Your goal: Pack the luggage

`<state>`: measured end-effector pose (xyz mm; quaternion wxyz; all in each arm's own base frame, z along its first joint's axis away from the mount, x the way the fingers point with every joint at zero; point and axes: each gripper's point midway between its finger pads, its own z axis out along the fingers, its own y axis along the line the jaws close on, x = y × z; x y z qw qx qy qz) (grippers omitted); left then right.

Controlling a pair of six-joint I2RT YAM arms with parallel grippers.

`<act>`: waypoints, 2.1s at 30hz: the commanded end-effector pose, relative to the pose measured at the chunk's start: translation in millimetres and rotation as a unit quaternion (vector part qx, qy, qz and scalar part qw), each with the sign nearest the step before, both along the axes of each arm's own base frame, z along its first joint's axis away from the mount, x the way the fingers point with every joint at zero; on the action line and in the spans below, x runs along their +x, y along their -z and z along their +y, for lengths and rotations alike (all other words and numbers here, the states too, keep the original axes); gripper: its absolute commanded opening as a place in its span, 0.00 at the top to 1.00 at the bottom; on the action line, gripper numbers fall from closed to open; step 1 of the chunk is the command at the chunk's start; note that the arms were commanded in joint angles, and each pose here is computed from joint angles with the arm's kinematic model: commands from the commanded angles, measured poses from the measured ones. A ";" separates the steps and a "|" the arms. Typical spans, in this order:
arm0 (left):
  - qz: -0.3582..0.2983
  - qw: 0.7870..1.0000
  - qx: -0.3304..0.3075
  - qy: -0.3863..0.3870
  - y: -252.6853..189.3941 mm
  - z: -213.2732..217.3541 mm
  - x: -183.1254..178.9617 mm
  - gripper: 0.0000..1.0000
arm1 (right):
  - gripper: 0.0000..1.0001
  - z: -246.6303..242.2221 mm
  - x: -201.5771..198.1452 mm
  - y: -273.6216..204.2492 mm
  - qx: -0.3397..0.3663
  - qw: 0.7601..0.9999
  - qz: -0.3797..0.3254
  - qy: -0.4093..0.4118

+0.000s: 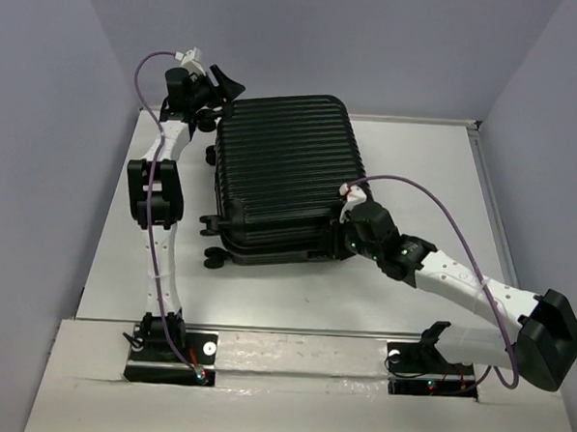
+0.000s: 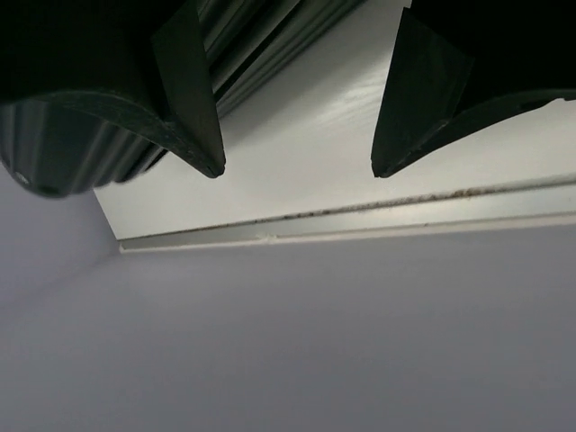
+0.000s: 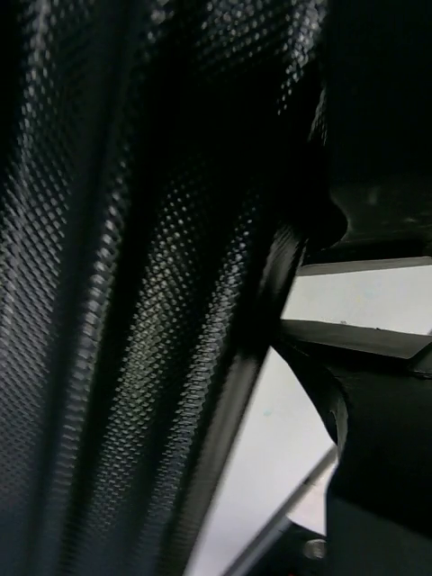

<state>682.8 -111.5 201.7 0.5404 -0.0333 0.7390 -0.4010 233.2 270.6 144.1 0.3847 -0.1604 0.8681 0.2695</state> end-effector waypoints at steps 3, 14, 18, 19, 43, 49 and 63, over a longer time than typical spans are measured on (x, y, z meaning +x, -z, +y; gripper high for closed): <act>0.007 0.996 0.035 0.084 12.5 -41.4 -96.0 0.24 | 0.68 -50.7 74.7 -39.6 0.029 0.986 -0.073 0.144; 0.079 0.996 0.041 -0.006 48.8 -63.3 -221.3 0.28 | 0.65 -92.8 124.1 -46.1 0.043 0.981 -0.061 0.180; 0.091 0.993 0.014 -0.071 41.8 -42.0 -277.7 0.30 | 0.64 -60.6 141.1 -52.5 0.058 0.992 -0.054 0.099; 0.119 0.990 0.020 -0.076 67.6 -39.8 -302.6 0.30 | 0.63 -50.9 145.1 -60.0 0.069 0.993 -0.059 0.076; -0.028 0.976 0.025 -0.212 -136.5 16.5 -335.4 0.11 | 0.52 -183.1 183.2 -21.8 0.077 0.954 0.060 0.283; 0.072 0.958 -0.024 -0.275 -61.6 82.0 -284.8 0.17 | 0.53 -175.9 213.8 -10.3 0.101 0.951 0.087 0.278; 0.186 0.958 -0.049 -0.211 64.1 33.1 -305.2 0.74 | 0.54 -82.1 251.0 17.3 0.117 0.973 0.124 0.155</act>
